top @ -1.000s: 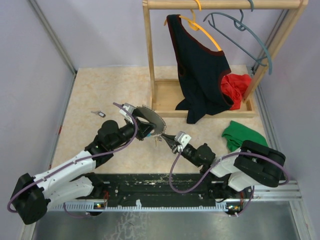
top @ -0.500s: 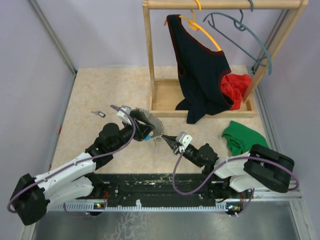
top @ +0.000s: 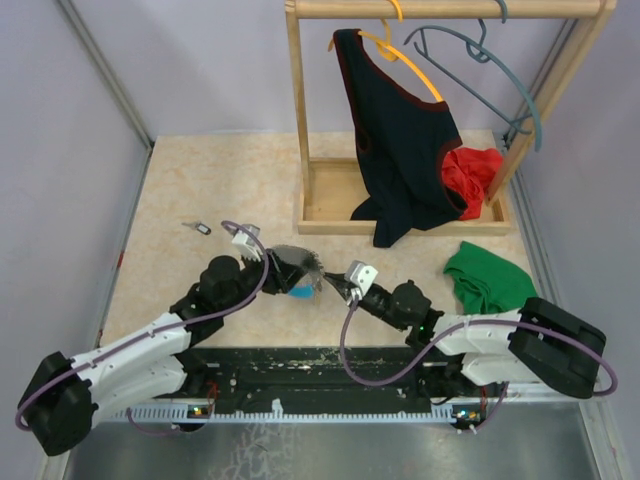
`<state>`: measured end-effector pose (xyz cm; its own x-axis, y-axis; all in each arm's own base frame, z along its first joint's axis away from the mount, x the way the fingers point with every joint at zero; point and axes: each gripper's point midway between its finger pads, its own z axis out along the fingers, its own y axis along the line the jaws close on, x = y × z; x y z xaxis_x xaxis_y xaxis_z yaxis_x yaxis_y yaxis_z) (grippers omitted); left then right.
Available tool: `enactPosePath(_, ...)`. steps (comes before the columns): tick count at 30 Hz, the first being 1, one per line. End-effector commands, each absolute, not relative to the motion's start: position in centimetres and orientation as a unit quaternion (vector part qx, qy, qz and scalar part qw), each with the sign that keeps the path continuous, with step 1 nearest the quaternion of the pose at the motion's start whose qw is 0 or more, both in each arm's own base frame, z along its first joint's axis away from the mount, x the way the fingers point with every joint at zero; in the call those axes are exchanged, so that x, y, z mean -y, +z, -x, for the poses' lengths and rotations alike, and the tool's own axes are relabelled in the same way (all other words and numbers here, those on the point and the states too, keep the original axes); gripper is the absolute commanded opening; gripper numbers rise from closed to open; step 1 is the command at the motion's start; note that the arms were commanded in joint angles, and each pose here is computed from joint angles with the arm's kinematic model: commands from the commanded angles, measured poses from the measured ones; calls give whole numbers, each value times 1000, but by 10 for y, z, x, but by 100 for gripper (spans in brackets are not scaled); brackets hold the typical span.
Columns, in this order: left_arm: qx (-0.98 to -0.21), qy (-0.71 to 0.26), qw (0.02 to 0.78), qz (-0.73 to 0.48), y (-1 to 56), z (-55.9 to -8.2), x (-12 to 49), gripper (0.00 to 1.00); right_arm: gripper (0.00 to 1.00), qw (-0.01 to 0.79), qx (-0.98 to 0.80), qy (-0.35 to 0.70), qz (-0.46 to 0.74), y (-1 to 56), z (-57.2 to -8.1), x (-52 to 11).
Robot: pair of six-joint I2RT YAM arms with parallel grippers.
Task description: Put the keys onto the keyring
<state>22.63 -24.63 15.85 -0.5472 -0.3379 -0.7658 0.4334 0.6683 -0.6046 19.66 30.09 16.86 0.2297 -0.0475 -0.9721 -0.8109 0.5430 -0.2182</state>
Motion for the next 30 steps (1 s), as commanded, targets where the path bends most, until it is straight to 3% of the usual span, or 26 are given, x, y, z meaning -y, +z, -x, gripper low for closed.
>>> enactPosePath(1, -770, -416, 483, -30, 169, -224, 242, 64, 0, 676, -552, 295, 390, 183, -205, -305)
enactPosePath(8, -757, -425, 491, -69, 165, -213, 239, 67, 0, 649, -560, 304, 417, 182, -210, -307)
enactPosePath(19, -634, -417, 599, -256, 203, -205, 252, 68, 0, 614, -535, 336, 474, 203, -211, -306)
enactPosePath(30, -551, -374, 629, -400, 214, -208, 268, 58, 0, 569, -503, 362, 541, 227, -213, -317)
